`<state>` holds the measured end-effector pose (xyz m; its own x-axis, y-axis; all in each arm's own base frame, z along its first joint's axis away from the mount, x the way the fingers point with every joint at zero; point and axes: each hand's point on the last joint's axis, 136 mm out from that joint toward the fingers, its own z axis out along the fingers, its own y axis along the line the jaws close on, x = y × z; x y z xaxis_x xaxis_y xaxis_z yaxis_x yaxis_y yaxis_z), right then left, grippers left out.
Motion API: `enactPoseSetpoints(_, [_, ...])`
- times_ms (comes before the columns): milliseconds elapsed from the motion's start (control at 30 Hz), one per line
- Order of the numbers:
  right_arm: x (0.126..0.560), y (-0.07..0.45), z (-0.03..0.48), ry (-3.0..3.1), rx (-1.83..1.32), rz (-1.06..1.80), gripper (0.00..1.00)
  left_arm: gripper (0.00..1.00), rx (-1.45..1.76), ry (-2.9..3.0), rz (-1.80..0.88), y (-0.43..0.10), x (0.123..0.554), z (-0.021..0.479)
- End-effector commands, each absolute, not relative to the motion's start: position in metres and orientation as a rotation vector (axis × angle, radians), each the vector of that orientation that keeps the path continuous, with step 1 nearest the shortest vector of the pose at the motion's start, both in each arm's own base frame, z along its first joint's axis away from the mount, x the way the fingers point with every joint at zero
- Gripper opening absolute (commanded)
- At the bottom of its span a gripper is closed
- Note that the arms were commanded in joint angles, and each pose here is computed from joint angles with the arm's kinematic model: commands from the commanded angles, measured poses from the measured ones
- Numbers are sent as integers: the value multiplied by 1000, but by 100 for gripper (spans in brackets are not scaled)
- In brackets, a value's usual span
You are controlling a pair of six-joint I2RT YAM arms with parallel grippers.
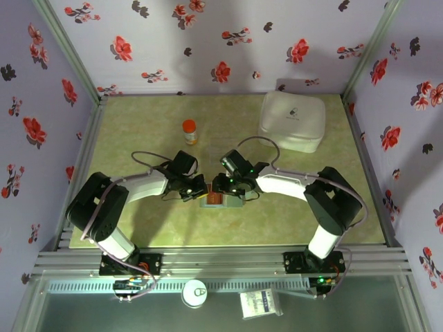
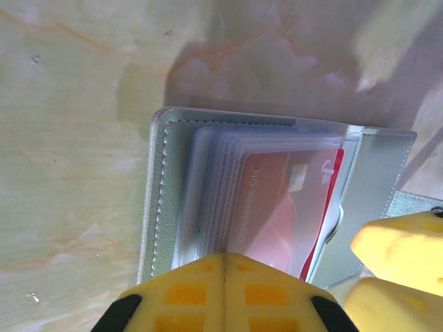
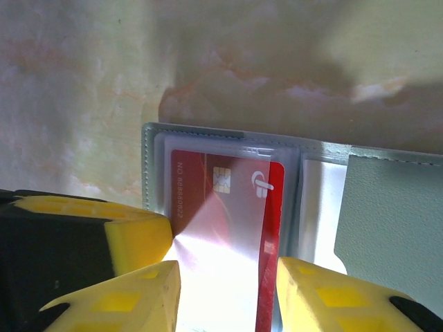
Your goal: Take the credit cards out of the card holder
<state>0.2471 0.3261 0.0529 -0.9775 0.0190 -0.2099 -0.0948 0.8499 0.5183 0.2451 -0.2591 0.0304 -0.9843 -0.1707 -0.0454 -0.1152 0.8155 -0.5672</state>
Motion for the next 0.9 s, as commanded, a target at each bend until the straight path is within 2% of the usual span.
enactPoseSetpoints(0, [247, 331, 48, 2831, -57, 835, 40, 3, -223, 2949, -807, -250, 238, 17])
enactPoseSetpoints(200, [247, 333, 46, 2838, -57, 845, 36, 3, -224, 2949, -807, -249, 238, 18])
enactPoseSetpoints(367, [246, 333, 41, 2852, -58, 836, 30, 3, -223, 2948, -807, -250, 238, 18])
enactPoseSetpoints(867, [245, 312, 32, 2886, -42, 674, 31, 3, -228, 2939, -810, -248, 238, 21])
